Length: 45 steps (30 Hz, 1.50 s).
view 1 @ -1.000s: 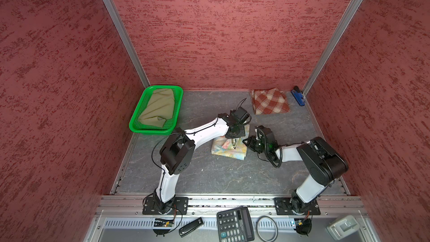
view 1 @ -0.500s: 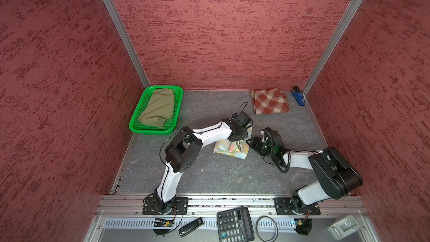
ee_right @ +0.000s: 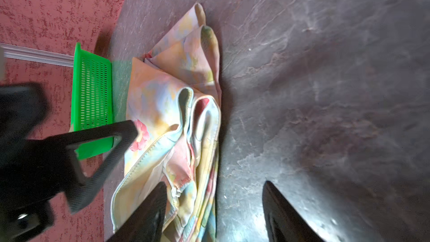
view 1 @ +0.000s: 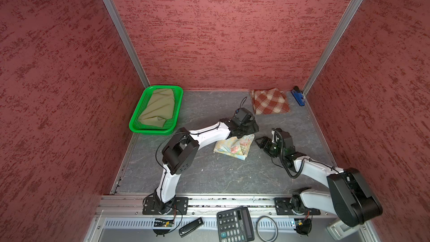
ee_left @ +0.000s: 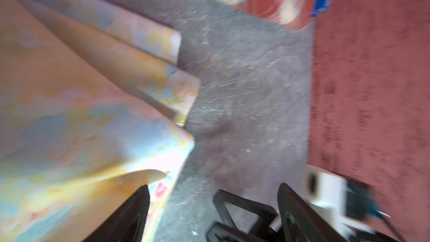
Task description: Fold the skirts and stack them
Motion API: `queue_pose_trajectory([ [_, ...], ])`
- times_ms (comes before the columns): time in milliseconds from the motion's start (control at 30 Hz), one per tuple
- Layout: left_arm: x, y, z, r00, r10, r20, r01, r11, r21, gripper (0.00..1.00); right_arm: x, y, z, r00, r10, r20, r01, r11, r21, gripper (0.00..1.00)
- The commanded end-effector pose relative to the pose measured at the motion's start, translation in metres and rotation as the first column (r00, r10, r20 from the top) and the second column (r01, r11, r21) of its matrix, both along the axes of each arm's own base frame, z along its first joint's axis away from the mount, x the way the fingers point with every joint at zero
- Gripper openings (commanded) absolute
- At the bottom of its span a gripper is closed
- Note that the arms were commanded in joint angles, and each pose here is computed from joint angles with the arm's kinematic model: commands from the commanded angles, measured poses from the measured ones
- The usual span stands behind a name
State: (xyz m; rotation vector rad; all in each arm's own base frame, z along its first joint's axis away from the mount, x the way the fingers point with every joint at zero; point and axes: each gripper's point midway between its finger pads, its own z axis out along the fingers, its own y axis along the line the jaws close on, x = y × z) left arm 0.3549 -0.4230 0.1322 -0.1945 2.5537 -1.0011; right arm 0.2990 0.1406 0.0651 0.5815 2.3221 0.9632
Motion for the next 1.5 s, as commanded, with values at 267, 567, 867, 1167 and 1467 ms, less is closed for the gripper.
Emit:
queue_pose_trajectory([
  [267, -0.013, 0.032, 0.065, 0.984, -0.102, 0.146, 0.113, 0.991, -0.07, 0.88, 0.017, 0.002, 0.006, 0.999, 0.039, 0.022, -0.038, 0.998, -0.05, 0.66],
  [567, -0.026, 0.067, 0.016, 0.991, -0.103, 0.081, 0.1, 0.994, 0.047, 0.84, 0.049, 0.016, 0.017, 0.997, 0.064, 0.038, -0.064, 0.998, -0.023, 0.66],
  [867, -0.051, 0.022, -0.026, 0.996, -0.085, -0.004, 0.085, 0.996, -0.025, 0.81, 0.05, -0.011, 0.001, 1.0, -0.019, -0.019, 0.019, 0.999, 0.029, 0.62],
  [1167, -0.061, -0.008, -0.053, 0.997, -0.071, -0.018, 0.068, 0.992, -0.109, 0.8, 0.04, -0.016, 0.006, 1.0, -0.001, 0.012, 0.0, 0.999, 0.036, 0.6],
  [1467, -0.06, 0.009, 0.02, 0.976, -0.095, 0.195, 0.134, 0.971, -0.199, 0.82, 0.052, -0.007, 0.024, 0.997, 0.035, 0.071, -0.04, 0.997, 0.071, 0.61],
])
